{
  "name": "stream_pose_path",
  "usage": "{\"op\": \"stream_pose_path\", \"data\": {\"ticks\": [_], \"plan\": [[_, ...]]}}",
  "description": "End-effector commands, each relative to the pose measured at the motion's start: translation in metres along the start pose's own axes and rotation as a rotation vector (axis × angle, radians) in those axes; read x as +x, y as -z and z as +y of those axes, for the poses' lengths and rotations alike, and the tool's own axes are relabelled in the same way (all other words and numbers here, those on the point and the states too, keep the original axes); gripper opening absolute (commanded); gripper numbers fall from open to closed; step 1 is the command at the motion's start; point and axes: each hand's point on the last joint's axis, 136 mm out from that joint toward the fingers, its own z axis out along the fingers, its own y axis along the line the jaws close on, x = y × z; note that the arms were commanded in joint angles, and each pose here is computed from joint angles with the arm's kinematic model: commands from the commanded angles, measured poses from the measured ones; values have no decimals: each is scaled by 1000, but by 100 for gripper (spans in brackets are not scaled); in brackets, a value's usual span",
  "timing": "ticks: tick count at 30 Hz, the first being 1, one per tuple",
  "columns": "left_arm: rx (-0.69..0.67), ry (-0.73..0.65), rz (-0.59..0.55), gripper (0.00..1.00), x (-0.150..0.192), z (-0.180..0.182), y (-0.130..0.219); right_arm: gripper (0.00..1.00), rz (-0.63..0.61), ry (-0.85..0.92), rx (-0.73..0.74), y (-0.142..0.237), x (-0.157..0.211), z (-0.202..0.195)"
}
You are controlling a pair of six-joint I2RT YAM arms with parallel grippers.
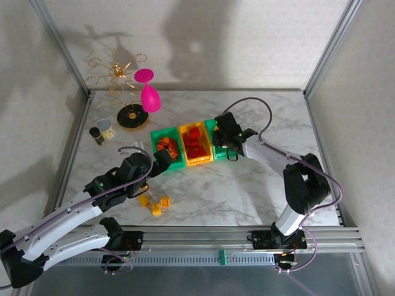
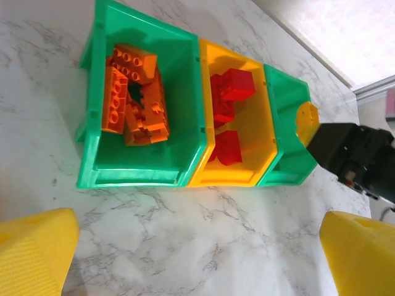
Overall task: Sort the legos into containers by color
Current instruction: Place the lego in the container.
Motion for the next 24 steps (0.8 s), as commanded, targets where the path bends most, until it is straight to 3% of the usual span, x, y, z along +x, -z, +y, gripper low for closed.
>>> {"op": "stream_pose_path", "data": {"ticks": [1,8,14,24], "plan": [[34,-13,5,100,0,-8,-4,32,-15,-8,23,-17,-21,-9],[20,-19,-9,100,-1,-5,-6,42,-17,12,52,-34,-38,-9],[12,-32,-20,100,-6,-8,-7,54,-48,24,49,-13,-39,-11],[-10,-20,-52,100,-15,-1,0,60,-65,113,-15,38,-2,33]]}}
